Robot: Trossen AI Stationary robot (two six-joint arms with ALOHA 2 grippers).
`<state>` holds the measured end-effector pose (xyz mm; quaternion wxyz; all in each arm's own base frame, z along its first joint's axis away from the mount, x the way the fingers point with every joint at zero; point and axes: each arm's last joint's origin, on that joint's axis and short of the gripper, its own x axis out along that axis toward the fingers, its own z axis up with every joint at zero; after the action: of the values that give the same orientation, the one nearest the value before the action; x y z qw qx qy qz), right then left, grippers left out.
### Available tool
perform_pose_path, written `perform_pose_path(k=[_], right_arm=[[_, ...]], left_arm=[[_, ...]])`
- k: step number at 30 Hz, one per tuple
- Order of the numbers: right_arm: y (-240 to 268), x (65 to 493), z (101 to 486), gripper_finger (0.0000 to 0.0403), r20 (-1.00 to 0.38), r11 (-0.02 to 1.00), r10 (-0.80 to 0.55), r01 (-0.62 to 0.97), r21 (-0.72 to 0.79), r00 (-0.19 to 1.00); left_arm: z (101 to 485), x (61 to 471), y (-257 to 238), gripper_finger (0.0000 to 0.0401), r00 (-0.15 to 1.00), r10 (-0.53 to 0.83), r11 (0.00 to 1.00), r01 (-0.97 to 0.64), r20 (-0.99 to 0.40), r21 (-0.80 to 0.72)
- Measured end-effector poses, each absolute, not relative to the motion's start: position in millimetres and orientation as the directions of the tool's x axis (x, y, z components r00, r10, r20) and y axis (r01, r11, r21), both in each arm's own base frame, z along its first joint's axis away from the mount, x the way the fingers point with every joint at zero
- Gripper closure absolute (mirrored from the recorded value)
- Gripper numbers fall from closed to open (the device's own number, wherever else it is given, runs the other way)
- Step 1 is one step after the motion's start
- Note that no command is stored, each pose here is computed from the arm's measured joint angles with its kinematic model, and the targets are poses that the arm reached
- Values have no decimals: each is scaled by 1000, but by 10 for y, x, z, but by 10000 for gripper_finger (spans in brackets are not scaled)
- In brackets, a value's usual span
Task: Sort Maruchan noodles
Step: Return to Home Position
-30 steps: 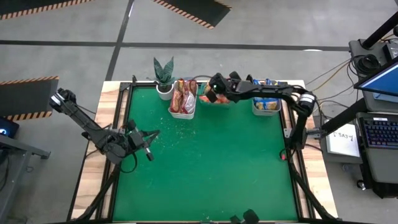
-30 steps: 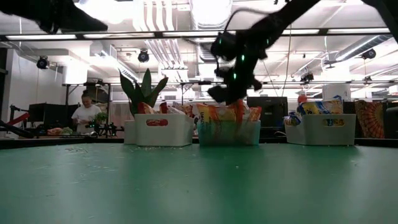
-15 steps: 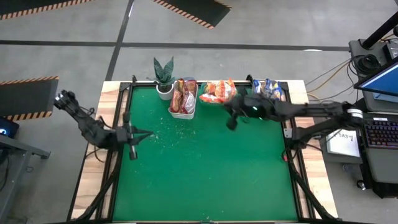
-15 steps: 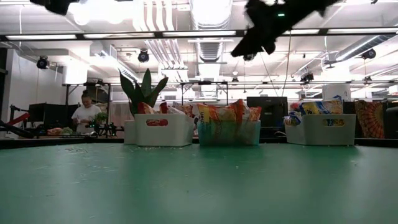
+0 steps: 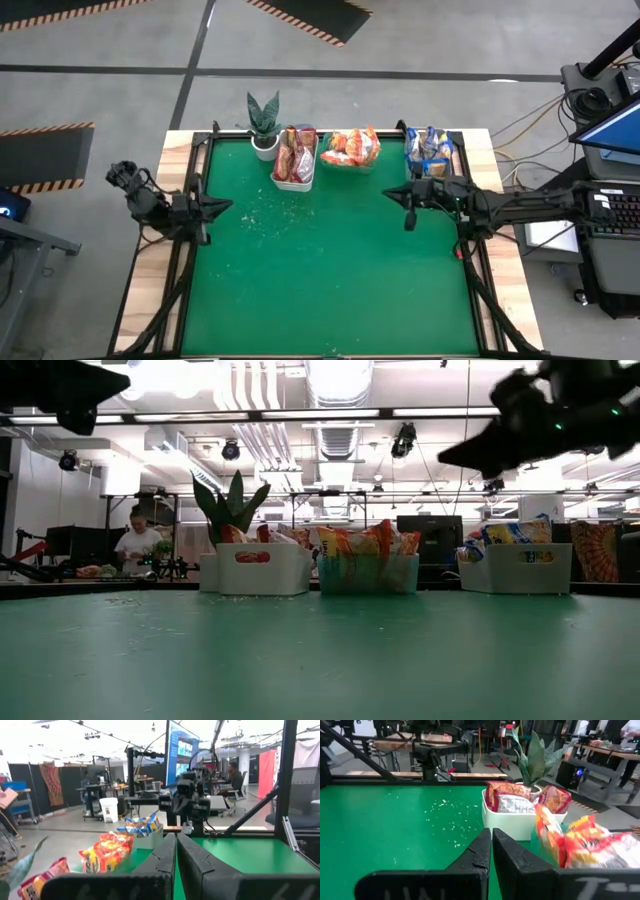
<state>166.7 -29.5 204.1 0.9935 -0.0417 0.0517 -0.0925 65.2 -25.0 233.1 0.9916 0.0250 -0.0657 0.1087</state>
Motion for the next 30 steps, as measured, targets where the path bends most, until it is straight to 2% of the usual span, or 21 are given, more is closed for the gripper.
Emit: perform_pose_path(k=[10,20,30], right_arm=[[-229,1330,1771,394,-7,984,-162,161,-78,987],[-181,1103,1892,394,188,982,-133,154,-105,973],[-158,1010,1875,394,190,984,-108,133,-122,976]], left_arm=[[2217,691,-280,401,968,218,976,-218,125,-9],[2109,724,-307,401,969,216,976,-211,119,-58],[1976,758,-336,401,971,214,974,-205,104,-94]])
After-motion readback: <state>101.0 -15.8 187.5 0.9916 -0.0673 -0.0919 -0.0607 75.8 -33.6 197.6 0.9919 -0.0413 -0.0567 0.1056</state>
